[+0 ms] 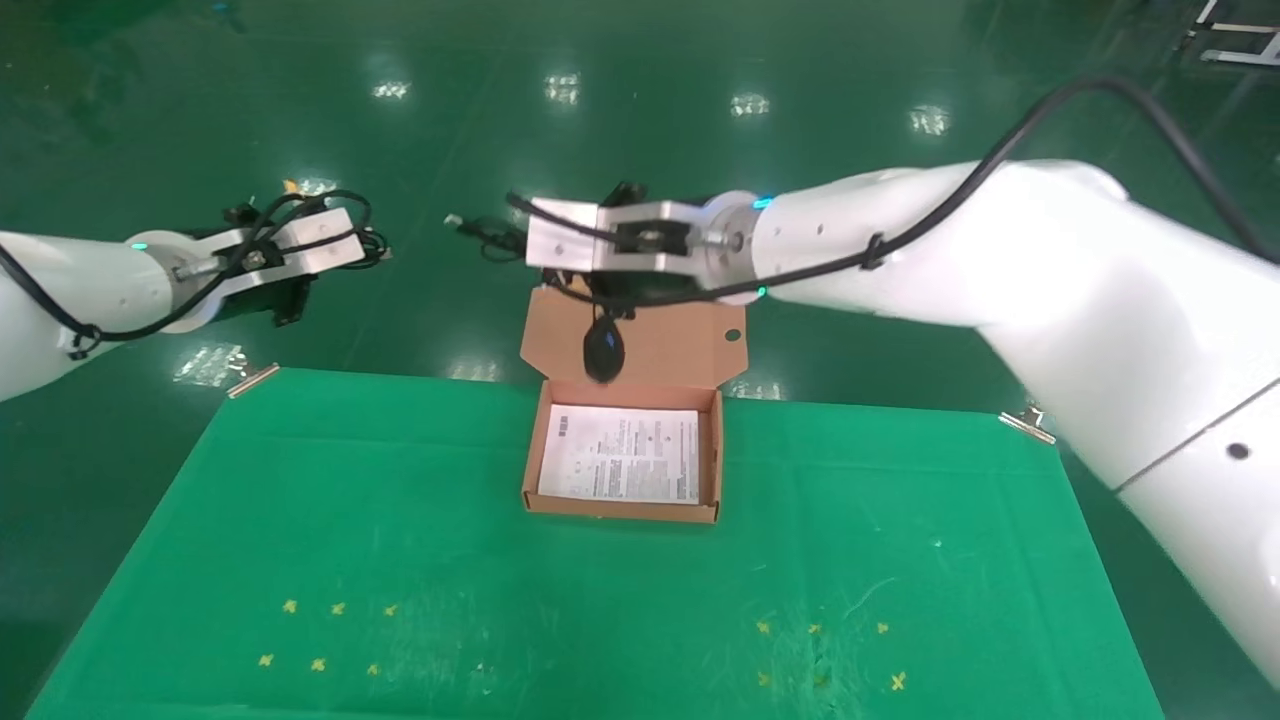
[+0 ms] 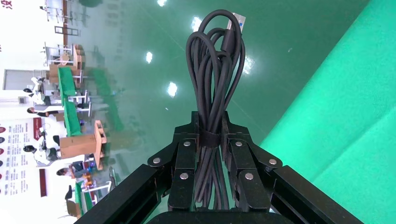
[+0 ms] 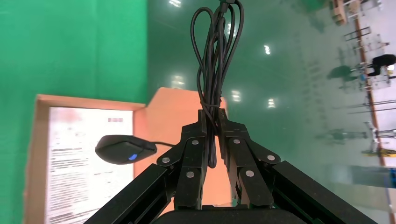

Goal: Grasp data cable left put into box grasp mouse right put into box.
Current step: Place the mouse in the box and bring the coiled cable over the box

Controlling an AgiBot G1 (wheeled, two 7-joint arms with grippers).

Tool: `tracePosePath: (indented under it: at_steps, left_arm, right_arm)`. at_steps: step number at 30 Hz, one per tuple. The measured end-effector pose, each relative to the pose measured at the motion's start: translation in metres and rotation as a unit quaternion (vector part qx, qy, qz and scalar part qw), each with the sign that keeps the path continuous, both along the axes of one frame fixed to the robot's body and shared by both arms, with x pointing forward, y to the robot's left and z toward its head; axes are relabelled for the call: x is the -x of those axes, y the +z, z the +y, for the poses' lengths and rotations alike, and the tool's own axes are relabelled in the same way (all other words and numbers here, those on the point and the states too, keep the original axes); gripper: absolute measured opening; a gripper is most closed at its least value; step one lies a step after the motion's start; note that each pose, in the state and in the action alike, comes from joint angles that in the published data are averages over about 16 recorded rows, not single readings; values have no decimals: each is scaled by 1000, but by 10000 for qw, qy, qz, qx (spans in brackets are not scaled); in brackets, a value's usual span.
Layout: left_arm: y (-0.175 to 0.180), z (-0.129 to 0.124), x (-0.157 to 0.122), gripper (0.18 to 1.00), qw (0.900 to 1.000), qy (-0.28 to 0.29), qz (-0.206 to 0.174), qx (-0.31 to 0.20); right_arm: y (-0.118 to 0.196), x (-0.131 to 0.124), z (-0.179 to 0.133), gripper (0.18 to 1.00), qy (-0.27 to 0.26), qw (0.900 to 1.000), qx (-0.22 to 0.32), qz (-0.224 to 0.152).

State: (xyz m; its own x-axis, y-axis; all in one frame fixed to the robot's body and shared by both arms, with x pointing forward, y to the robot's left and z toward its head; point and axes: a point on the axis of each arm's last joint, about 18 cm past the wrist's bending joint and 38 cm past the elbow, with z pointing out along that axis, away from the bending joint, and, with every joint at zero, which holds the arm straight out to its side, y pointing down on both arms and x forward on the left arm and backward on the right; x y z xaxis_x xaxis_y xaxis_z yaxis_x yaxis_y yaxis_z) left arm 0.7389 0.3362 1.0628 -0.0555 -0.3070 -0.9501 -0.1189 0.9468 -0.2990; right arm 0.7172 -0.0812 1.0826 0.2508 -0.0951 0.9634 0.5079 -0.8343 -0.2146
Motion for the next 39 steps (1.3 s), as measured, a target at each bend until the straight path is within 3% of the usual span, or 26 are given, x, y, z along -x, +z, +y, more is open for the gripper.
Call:
tracePosePath:
  at_steps: [24, 39]
  left_arm:
    - [-2, -2, 3, 261, 10000, 70, -23, 11]
    - [-2, -2, 4, 261, 10000, 73, -24, 12]
  right_arm:
    - [-64, -4, 23, 220, 189, 9985, -85, 504]
    - [-94, -25, -5, 220, -276, 9941, -464, 937]
